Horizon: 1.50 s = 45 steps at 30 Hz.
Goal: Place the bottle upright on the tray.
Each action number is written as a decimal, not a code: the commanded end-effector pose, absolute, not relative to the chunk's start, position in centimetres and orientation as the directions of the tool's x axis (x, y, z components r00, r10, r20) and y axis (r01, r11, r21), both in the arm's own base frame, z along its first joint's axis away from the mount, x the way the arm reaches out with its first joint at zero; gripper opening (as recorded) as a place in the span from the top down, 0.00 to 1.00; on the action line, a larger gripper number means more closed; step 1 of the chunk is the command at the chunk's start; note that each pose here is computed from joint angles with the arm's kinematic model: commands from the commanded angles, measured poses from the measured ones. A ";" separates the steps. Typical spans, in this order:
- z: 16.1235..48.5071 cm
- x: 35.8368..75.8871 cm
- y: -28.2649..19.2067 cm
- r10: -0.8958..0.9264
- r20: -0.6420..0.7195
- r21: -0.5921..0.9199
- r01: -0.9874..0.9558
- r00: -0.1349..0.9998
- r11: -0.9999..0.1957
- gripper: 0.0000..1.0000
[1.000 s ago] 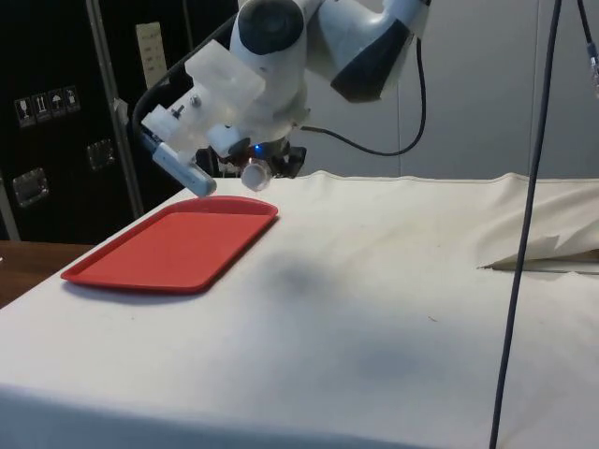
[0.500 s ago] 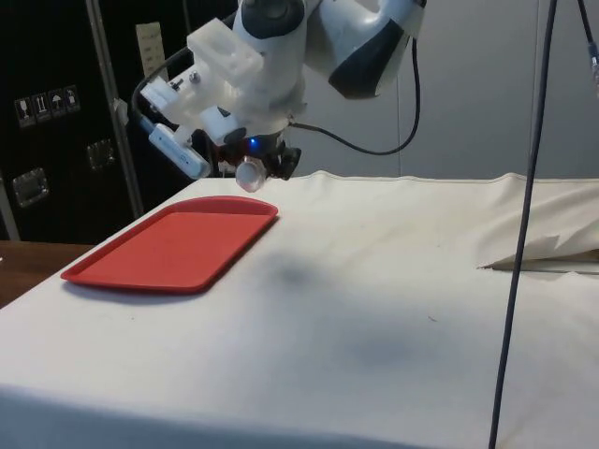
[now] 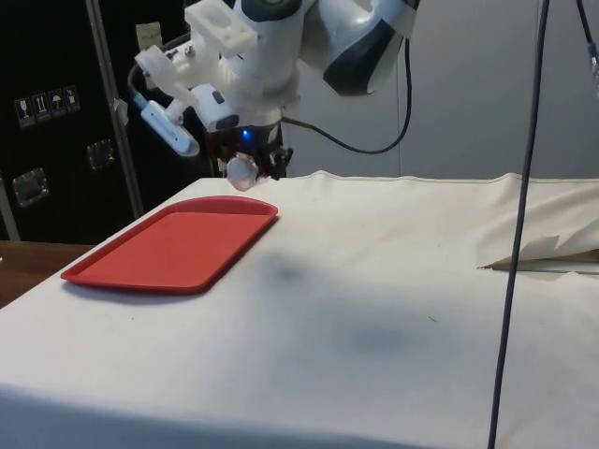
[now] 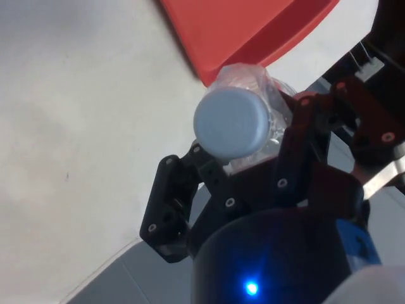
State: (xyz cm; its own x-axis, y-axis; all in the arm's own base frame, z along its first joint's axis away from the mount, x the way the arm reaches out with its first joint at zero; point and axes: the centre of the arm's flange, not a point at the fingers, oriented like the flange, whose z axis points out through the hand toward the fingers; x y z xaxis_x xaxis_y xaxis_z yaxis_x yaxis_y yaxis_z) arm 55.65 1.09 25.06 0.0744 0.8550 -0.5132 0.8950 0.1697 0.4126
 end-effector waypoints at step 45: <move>27.0 58.2 -2.2 0.935 -0.322 0.512 0.858 0.146 0.042 0.87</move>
State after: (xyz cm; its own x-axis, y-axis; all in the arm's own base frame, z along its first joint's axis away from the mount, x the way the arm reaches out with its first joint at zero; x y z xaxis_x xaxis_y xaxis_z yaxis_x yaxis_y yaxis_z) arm 58.24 -2.09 27.20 0.1530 0.9307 -0.3323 0.8550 0.0440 0.5167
